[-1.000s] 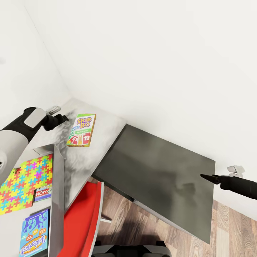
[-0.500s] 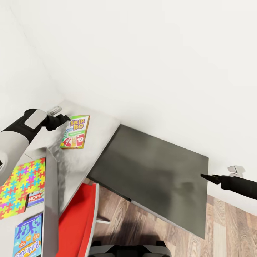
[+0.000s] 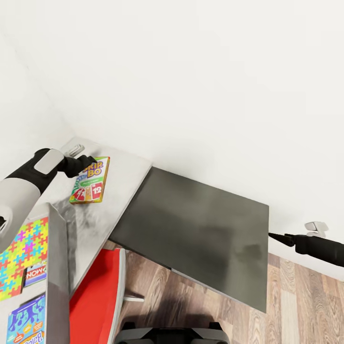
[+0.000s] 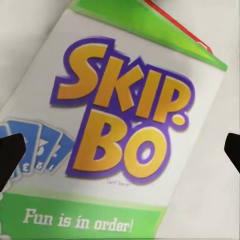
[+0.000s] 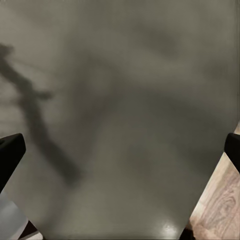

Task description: Put all the toys in the child's room - the three board games (two on the bed and one on the table), the two jigsaw puzzles on the table, and the tennis ball on the table - inside the toy box on the table in the child's room.

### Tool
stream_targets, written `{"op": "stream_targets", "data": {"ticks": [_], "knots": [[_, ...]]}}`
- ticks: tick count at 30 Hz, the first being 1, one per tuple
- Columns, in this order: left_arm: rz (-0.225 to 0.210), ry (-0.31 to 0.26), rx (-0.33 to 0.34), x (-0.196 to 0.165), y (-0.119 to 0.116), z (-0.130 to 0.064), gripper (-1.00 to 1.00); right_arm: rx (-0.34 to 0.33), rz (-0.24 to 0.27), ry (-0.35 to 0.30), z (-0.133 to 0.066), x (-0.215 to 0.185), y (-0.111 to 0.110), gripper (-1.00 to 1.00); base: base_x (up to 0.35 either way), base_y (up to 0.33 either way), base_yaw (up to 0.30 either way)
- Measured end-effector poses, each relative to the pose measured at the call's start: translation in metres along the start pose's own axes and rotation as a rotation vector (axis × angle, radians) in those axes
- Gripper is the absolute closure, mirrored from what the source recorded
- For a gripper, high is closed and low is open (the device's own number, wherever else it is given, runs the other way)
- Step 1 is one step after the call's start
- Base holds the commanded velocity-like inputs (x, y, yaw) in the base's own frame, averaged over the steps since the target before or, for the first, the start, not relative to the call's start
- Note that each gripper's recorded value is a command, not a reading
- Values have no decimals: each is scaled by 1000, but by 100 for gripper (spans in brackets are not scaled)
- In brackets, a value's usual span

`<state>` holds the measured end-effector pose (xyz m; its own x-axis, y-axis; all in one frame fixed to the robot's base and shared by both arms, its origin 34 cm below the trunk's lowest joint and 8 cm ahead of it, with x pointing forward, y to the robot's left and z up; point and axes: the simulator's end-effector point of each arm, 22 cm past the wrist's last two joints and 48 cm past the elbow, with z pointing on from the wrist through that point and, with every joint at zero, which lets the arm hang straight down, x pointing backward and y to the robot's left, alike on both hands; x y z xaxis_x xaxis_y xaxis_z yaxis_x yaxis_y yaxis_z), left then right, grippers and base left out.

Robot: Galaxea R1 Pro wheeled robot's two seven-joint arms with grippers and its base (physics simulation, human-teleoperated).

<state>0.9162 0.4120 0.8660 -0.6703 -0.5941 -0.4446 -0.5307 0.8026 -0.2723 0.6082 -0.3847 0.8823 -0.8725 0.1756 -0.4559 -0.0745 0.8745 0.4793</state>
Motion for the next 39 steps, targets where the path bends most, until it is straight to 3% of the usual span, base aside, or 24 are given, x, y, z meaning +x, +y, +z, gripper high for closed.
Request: {"op": "stream_targets", "data": {"ticks": [22,26,27,31,39], "knots": [[-42,-3,1,6,10,5,-100,-1,1,0,0,0,0,-100,0,0,-7],[-47,-18,-8,-4,20,2,-100,-1,1,0,0,0,0,-100,0,0,0],[-51,-36,-23,-16,34,-3,-100,-1,1,-1,0,0,0,-100,0,0,0],[-64,-59,-34,-32,52,-10,-100,-1,1,-1,0,0,0,-100,0,0,0],[-74,-79,-21,-45,62,-16,-100,-2,2,-1,1,1,1,-100,0,0,0]]}}
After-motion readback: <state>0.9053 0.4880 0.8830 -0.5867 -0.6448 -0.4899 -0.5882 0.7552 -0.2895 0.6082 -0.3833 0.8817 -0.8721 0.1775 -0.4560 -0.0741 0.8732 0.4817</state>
